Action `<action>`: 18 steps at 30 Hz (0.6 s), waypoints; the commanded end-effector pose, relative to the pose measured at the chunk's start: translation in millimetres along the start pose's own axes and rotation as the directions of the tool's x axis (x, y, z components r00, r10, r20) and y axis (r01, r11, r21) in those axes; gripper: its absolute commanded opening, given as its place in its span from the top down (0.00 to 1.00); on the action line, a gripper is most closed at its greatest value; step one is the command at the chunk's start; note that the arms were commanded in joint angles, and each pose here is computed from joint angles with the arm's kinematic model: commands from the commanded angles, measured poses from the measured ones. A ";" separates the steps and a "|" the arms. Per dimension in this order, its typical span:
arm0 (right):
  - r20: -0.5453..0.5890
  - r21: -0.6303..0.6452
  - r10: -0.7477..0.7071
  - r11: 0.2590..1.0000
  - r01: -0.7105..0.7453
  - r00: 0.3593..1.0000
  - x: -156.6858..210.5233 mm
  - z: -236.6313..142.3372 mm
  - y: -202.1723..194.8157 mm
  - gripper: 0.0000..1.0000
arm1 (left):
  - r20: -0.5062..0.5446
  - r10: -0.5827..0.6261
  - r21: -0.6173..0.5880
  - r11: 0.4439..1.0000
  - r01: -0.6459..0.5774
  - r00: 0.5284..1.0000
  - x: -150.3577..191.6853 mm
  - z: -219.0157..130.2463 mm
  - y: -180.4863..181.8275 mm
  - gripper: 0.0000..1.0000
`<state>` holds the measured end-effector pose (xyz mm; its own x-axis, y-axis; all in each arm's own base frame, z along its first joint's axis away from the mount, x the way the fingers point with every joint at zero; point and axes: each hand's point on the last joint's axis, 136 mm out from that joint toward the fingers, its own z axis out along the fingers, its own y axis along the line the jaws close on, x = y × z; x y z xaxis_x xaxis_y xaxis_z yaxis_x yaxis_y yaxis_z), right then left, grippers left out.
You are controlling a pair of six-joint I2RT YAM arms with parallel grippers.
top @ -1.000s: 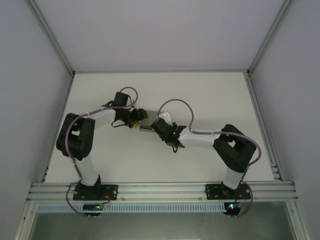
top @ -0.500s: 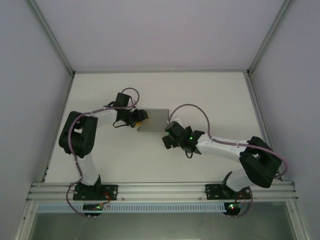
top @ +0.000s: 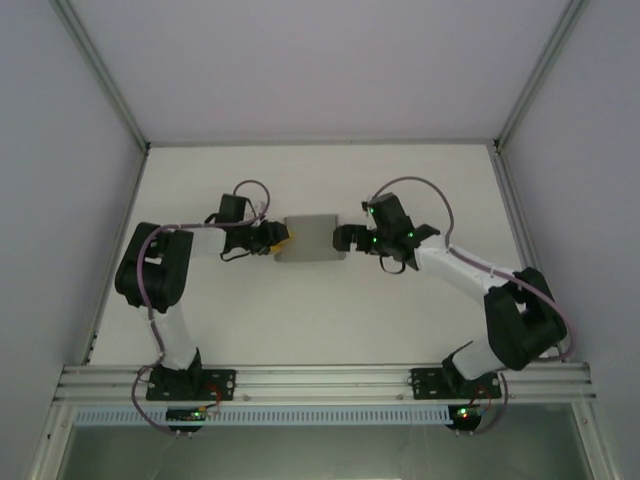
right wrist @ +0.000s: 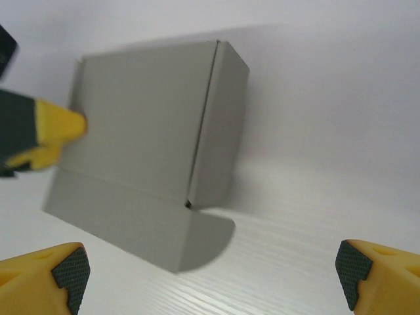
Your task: Assemble paper box
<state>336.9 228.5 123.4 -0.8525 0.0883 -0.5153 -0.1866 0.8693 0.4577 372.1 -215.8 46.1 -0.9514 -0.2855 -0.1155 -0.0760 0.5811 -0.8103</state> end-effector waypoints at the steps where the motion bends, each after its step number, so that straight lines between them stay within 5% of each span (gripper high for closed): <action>1: -0.118 -0.118 0.123 0.984 -0.137 0.985 0.5 13.1 13.5 0.01 | -0.026 -0.083 0.046 0.995 0.085 0.996 8.3 -0.1 18.1 0.68; 14: -0.302 -0.244 0.195 0.930 -0.273 0.933 -19.3 77.7 36.6 0.06 | -0.020 -0.107 0.111 0.988 0.109 0.994 8.2 -9.5 31.1 0.70; 18: -0.356 -0.319 0.247 0.874 -0.366 0.901 -18.4 92.9 48.7 0.21 | -0.031 -0.110 0.105 0.988 0.113 0.993 10.4 -6.3 36.5 0.70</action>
<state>385.3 299.3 81.3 -0.9796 0.1153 -0.1648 -0.0474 0.6640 0.7462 369.5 -198.2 47.3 -0.9453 -0.3161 -0.0807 -0.0692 0.4360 -0.8973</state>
